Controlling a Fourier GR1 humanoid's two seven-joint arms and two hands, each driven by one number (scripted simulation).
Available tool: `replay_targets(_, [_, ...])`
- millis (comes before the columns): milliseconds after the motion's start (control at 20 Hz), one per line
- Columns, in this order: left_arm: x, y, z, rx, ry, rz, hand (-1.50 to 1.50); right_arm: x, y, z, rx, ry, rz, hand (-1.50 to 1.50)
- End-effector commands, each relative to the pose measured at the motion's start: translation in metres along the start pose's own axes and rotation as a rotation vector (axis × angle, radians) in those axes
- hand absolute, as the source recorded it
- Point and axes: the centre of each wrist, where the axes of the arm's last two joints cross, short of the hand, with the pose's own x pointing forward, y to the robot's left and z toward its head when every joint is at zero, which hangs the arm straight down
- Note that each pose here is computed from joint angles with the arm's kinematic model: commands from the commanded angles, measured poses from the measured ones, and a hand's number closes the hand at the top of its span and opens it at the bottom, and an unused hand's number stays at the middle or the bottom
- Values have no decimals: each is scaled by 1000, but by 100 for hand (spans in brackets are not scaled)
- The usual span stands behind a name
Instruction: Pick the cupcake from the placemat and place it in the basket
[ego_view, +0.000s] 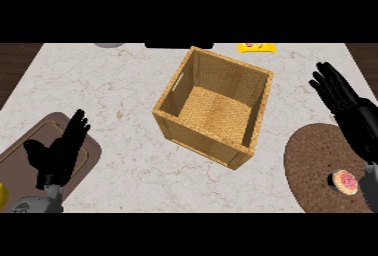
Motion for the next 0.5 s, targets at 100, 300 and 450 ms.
replay_targets(100, [45, 3, -11, -103, -207, -101, 0, -39, -50, 22, 118, -37, -88, 150])
replay_targets(300, [70, -17, -14, -229, -317, -153, 0, 10, -42, 8, 519, -307, 29, 150])
replay_targets(450, [84, -22, -12, -267, -349, -173, 0, -47, -22, 52, 557, -325, -210, -150])
